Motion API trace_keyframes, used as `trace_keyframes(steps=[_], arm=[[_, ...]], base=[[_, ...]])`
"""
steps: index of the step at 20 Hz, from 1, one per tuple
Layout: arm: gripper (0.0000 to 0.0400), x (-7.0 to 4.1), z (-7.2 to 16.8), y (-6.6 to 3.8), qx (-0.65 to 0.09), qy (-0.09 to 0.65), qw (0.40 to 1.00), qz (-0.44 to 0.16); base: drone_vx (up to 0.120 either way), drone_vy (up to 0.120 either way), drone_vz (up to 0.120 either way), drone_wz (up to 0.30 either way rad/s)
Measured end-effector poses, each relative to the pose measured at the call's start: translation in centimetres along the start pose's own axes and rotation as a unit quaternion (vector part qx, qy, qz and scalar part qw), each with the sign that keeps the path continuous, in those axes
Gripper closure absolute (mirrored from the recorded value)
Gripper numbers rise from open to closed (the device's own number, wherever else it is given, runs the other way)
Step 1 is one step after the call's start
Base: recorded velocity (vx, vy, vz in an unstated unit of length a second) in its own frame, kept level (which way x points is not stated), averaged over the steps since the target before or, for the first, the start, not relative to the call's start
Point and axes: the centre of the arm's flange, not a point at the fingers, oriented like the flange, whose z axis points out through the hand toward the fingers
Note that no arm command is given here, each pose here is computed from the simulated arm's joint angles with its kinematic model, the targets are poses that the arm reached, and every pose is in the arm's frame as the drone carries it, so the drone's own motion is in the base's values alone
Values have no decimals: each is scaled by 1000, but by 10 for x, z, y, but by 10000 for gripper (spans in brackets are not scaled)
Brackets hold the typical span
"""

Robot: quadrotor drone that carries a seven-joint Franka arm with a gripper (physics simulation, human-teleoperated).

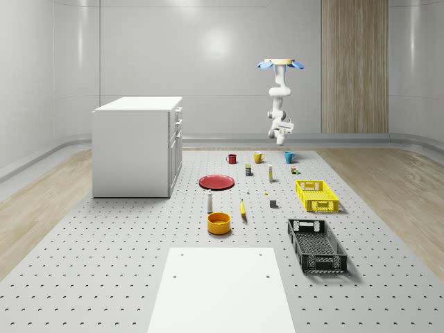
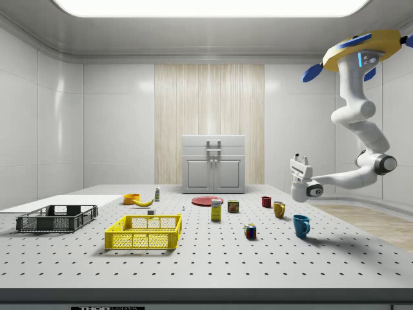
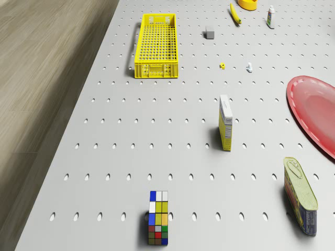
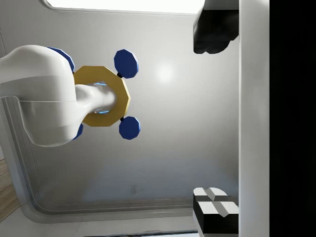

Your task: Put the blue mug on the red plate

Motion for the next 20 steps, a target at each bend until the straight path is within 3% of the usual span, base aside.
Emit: trace_keyframes(steps=[4,7,10,12,15,20], arm=[[0,-17,3,-16,-84,85,993,-2],[0,-37,15,-36,-188,190,964,-5],[0,-59,44,-57,-329,331,885,-9],[0,-69,75,-66,-430,432,793,-12],[0,-70,124,-66,-557,557,615,-15],[0,-49,174,-44,-661,660,357,-19]], base=[[0,0,-30,0],[0,0,-120,0],[0,0,-120,0],[0,0,-120,0],[0,0,-120,0],[0,0,-120,0]])
